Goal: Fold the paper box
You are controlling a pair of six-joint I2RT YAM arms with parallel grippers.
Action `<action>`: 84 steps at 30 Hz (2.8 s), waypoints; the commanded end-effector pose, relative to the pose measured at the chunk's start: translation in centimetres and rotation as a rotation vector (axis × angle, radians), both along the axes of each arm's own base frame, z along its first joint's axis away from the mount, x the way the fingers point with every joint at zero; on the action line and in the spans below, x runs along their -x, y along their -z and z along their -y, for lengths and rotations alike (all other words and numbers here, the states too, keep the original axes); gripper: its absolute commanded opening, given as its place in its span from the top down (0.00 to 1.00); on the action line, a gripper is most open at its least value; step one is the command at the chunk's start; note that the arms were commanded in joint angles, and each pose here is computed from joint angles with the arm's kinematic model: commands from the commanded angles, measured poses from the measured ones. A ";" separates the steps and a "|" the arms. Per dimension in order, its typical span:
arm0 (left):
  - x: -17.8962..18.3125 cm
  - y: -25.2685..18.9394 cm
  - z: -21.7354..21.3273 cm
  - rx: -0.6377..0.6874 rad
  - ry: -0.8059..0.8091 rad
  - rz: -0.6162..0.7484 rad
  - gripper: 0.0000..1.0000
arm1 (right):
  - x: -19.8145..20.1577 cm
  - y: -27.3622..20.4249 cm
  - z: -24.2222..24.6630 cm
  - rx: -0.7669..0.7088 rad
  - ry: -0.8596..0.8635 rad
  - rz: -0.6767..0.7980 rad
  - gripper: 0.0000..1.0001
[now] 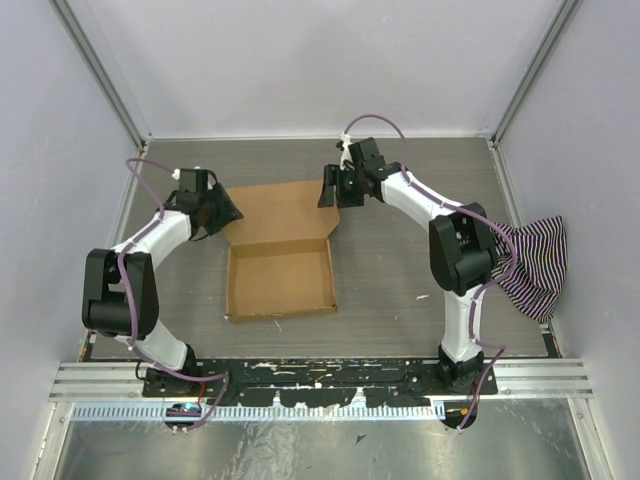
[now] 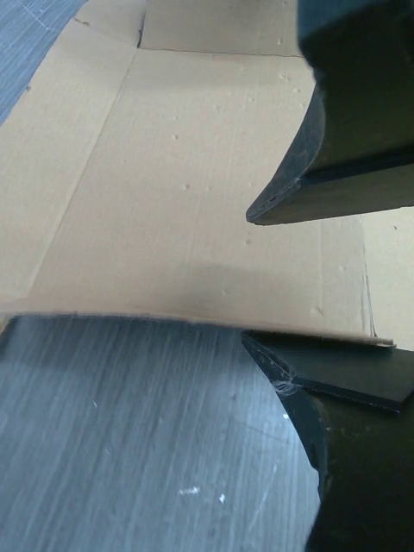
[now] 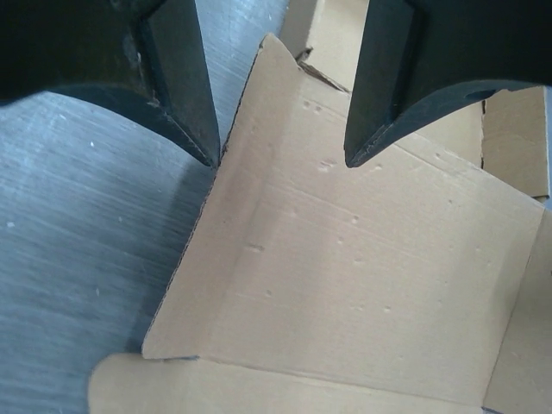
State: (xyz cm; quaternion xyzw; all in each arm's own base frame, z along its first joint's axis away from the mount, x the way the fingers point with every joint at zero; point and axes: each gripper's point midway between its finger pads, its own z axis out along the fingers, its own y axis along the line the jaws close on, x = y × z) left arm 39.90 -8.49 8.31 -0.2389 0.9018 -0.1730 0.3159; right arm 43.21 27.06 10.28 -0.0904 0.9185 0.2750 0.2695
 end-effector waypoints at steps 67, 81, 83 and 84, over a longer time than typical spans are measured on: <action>2.9 -14.6 7.4 -0.389 0.207 0.993 1.00 | -3.6 -8.8 8.8 0.387 0.203 0.213 0.81; 2.1 -16.3 4.7 -0.509 0.076 0.774 0.45 | -2.1 -15.9 13.7 0.424 0.386 0.615 0.99; 2.0 -16.8 4.6 -0.518 0.068 0.736 0.41 | -1.3 -16.7 14.1 0.402 0.395 0.671 0.99; 1.9 -17.1 4.9 -0.519 0.089 0.721 0.40 | -0.8 -17.1 14.1 0.382 0.397 0.694 0.99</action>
